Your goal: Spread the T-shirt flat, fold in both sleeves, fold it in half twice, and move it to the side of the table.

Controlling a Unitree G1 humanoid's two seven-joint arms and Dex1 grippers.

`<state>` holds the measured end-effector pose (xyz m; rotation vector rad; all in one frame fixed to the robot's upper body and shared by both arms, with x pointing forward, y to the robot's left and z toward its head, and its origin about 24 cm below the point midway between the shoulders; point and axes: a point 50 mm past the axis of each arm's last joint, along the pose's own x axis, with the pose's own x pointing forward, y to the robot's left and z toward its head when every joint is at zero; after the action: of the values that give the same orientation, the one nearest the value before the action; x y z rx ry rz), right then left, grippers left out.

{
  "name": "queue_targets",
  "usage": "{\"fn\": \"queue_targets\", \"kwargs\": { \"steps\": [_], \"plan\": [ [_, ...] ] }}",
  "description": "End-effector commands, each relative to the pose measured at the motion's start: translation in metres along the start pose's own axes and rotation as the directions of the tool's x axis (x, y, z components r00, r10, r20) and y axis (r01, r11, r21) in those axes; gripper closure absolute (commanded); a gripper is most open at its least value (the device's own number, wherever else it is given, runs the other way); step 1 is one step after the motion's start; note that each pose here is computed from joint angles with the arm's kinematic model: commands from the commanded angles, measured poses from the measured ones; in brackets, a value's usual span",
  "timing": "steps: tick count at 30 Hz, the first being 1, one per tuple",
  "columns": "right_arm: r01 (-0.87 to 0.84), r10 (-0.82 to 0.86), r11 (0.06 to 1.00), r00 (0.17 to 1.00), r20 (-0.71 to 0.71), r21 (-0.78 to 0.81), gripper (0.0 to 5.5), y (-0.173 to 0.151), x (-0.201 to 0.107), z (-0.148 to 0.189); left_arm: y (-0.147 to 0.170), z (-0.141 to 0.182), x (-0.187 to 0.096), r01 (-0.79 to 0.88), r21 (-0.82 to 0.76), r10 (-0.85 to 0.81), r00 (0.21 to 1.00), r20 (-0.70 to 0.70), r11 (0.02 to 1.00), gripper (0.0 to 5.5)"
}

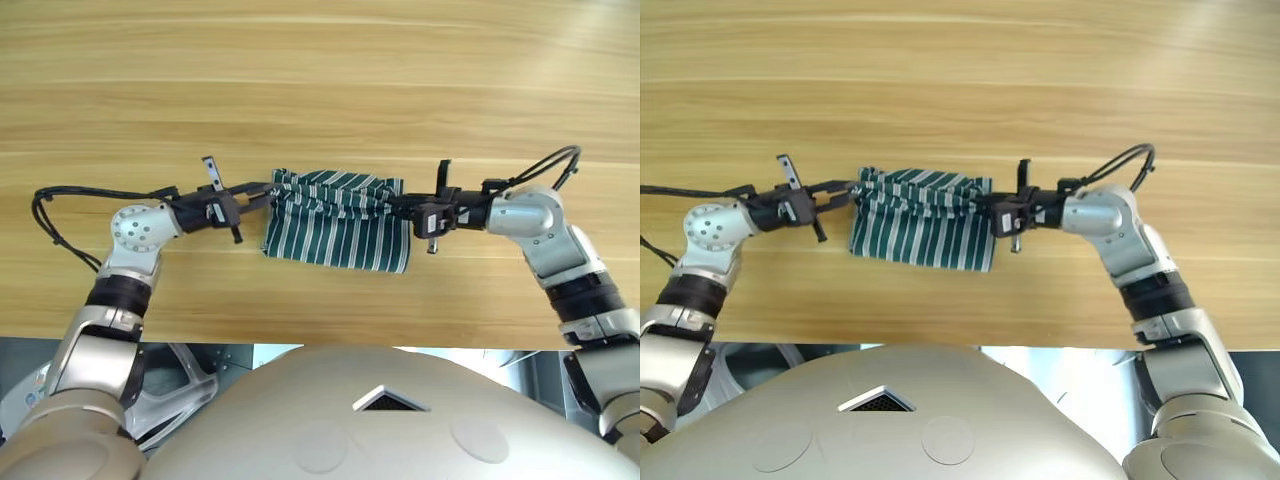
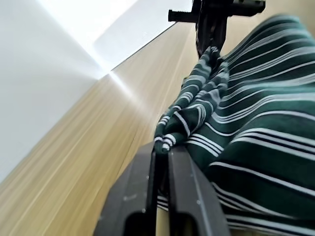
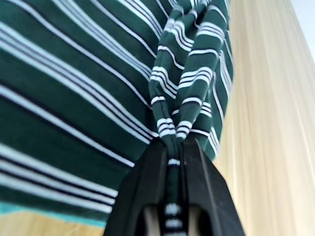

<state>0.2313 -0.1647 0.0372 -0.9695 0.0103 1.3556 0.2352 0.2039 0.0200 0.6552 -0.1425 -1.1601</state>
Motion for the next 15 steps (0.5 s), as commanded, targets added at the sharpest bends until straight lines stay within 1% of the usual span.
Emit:
{"fn": "queue_targets", "kwargs": {
  "steps": [1, 4, 8, 9, 11, 12, 15],
  "plan": [
    [0.006, -0.006, 1.000, 1.000, -0.022, -0.002, 5.40, -0.006, 0.010, -0.005, 0.007, -0.019, 0.008, -0.026, 0.003, 0.026, 0.994, -0.109, 1.000, 5.39],
    [0.015, -0.014, 1.000, 0.999, -0.035, 0.008, 5.40, -0.006, 0.015, -0.010, 0.004, -0.028, 0.017, -0.007, 0.007, 0.008, 0.985, -0.171, 1.000, 5.39],
    [0.083, -0.080, 0.994, 0.996, -0.043, 0.068, 5.40, -0.013, 0.015, -0.015, -0.002, -0.035, 0.021, 0.011, -0.035, -0.018, 0.978, -0.208, 0.999, 5.39],
    [0.127, -0.123, 0.987, 0.991, -0.043, 0.101, 4.99, -0.018, 0.012, -0.017, -0.003, -0.037, 0.022, 0.016, -0.052, -0.027, 0.977, -0.213, 0.998, 5.39],
    [0.225, -0.222, 0.953, 0.974, -0.042, 0.200, 4.56, -0.027, 0.008, -0.022, -0.001, -0.036, 0.024, 0.002, -0.071, -0.016, 0.980, -0.198, 0.997, 5.39],
    [0.253, -0.251, 0.934, 0.967, -0.041, 0.253, 4.32, -0.029, 0.007, -0.024, 0.001, -0.036, 0.025, -0.008, -0.070, -0.006, 0.981, -0.195, 0.997, 5.02],
    [0.301, -0.302, 0.863, 0.951, -0.064, 0.405, 3.74, -0.031, 0.006, -0.034, 0.004, -0.036, 0.026, -0.039, -0.102, 0.019, 0.982, -0.190, 0.994, 4.54]
  ]
}}
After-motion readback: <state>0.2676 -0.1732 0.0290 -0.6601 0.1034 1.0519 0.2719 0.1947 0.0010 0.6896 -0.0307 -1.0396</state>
